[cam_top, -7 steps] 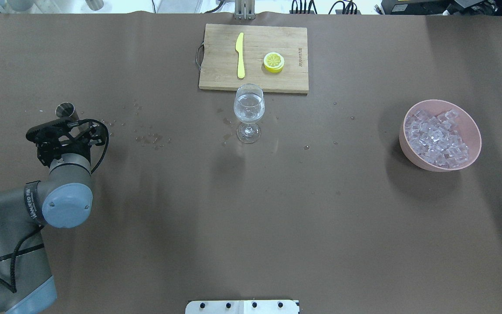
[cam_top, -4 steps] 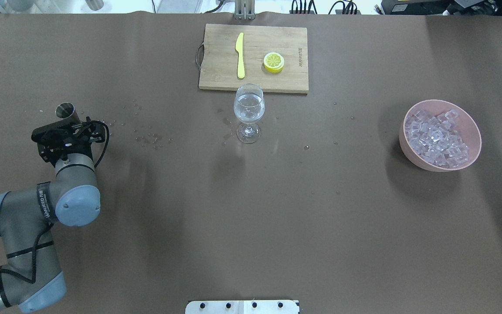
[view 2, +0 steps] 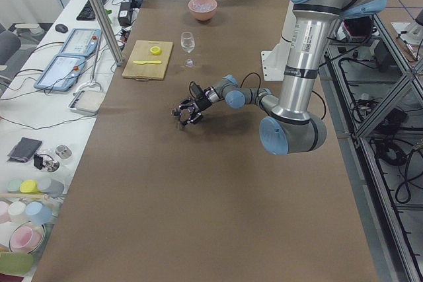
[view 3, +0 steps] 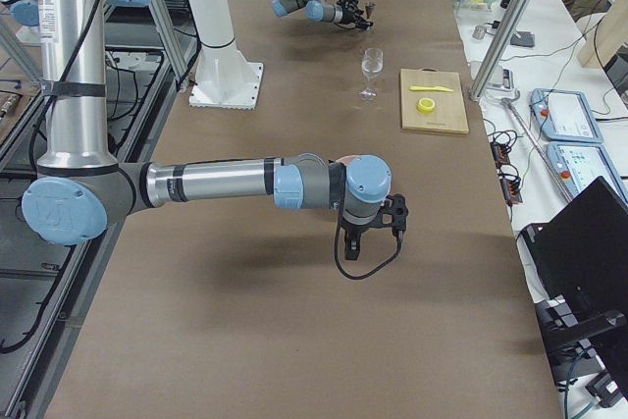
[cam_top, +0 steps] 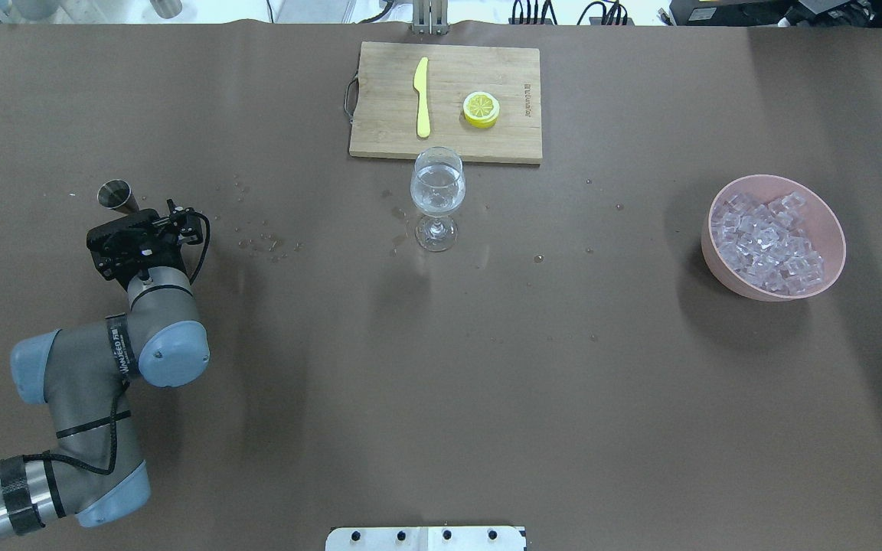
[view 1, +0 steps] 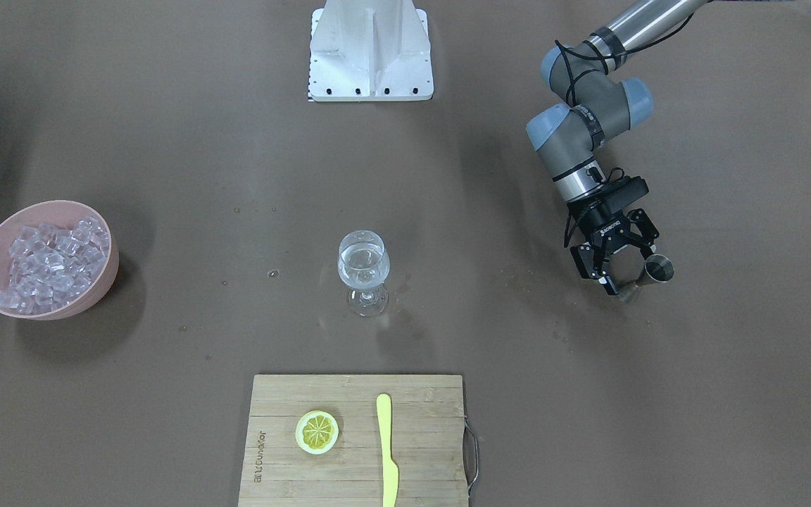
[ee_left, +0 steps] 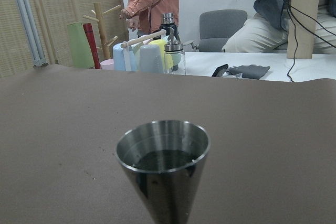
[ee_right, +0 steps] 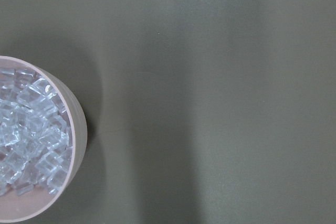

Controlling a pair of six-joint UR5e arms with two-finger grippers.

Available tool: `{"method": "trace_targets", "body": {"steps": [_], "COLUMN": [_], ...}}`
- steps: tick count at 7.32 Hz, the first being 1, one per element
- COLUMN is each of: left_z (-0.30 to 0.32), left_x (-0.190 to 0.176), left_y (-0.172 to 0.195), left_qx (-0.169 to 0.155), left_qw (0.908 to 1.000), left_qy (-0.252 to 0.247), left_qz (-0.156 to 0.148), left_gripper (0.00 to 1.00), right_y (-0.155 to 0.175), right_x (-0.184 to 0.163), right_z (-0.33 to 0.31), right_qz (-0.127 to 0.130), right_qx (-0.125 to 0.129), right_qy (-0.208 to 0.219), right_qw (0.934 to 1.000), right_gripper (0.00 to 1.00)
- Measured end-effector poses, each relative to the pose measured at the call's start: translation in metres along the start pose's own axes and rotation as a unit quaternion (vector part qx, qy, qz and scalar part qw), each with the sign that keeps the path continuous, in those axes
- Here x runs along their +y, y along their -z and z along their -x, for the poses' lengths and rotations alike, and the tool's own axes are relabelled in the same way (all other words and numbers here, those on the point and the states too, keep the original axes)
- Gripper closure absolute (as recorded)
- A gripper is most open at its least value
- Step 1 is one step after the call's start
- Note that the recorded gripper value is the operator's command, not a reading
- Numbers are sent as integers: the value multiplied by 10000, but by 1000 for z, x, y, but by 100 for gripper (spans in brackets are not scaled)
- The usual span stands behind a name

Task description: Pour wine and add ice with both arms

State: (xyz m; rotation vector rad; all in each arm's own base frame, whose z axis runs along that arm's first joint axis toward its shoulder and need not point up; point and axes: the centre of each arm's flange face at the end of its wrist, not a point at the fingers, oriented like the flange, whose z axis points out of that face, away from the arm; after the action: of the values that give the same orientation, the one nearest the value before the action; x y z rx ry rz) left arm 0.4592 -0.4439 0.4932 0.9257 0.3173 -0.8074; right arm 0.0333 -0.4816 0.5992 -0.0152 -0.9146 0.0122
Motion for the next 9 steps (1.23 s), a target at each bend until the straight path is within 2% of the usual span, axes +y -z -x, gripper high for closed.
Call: {"method": "trace_targets", "body": {"steps": [2,3,4,7,8,9], "left_z": [5,8,9,12,13,14], "left_x": [-1,-1,0,4,5,5], "left_y": [-4,-7,-8,-12,-12,-13], "left_qx": [-10,-22,-32,-61,-68,-72], "left_qw": [9999,9997,9996,9995,9995,9995], "left_qy": [-33,-58,-66,61,72,76], "left_qz": [-155,-230,-265,-289,-292,-293], "left_gripper": [3,7,22,86,100,100], "right_y": [0,1,1,0,0,0], "right_x": [-1,-1,-2,-2,-2,-2], "right_z": [1,1,2,1,1,0], "right_qz": [1,-1,1,6,7,7], "right_qx": [-2,1,4,8,8,8], "right_qy": [-10,-9,-12,-26,-33,-36], "right_qw": [10000,10000,10000,10000,10000,10000], "right_gripper": [0,0,0,0,0,0]}}
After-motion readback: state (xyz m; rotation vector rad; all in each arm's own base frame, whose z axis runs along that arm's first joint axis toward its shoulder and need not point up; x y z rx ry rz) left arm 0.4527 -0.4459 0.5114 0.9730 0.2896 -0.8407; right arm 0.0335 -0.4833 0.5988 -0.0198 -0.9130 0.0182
